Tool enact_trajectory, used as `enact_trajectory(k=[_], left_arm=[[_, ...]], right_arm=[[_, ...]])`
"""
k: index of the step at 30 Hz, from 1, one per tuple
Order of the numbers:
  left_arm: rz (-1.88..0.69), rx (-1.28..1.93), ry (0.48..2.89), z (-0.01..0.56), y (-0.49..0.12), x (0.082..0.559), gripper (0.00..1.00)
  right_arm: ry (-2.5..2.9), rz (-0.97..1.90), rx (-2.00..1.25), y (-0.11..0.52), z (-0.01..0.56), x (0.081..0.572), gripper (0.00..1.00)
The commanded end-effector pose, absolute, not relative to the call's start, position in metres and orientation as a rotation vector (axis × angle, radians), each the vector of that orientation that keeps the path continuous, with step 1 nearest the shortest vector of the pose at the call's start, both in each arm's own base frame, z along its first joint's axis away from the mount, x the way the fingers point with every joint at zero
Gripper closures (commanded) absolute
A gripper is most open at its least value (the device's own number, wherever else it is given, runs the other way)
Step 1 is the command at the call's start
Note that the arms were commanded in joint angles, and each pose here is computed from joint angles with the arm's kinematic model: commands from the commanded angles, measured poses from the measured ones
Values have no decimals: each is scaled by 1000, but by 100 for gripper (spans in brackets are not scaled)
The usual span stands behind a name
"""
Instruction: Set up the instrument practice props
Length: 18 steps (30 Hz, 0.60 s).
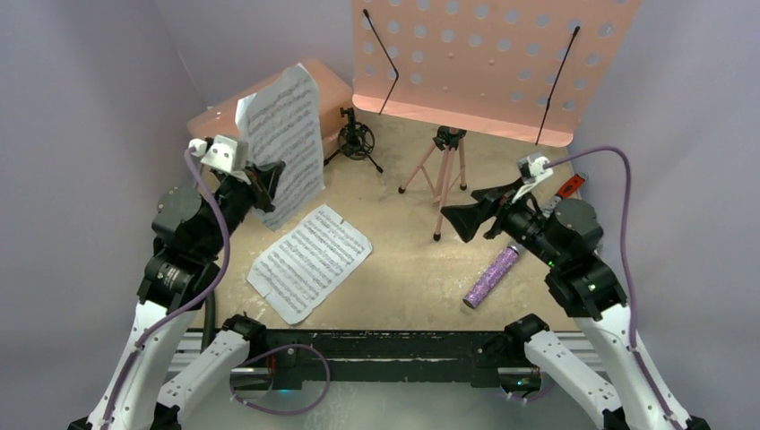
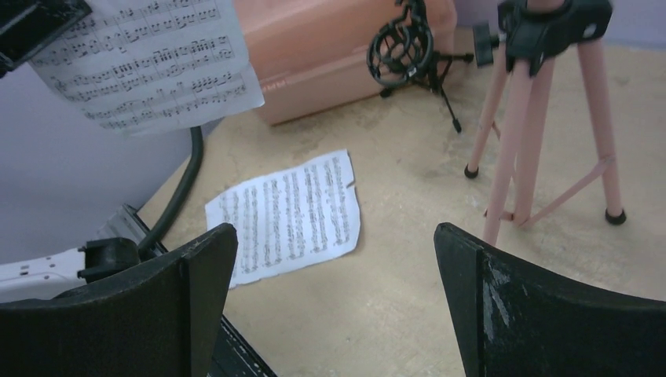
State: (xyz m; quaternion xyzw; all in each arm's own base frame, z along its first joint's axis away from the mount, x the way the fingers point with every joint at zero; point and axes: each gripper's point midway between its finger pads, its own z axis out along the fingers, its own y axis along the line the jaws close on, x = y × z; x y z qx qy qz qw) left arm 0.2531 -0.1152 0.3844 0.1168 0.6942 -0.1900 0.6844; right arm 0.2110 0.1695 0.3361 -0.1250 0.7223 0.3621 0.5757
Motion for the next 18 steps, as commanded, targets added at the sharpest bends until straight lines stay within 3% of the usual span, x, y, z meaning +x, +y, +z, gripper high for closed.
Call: enact_trajectory(k=[1,9,18], left_arm=[[-385,249,1388,447,-106,248,100],[-408,165,1149,530,-98,243,100],[-489,285,1053,574,-127,248,100]], right_arm=[[1619,786,-306,154,384,197,2],[1592,802,-309,154,445,192,3],[1480,880,-436,178,504,197,4]])
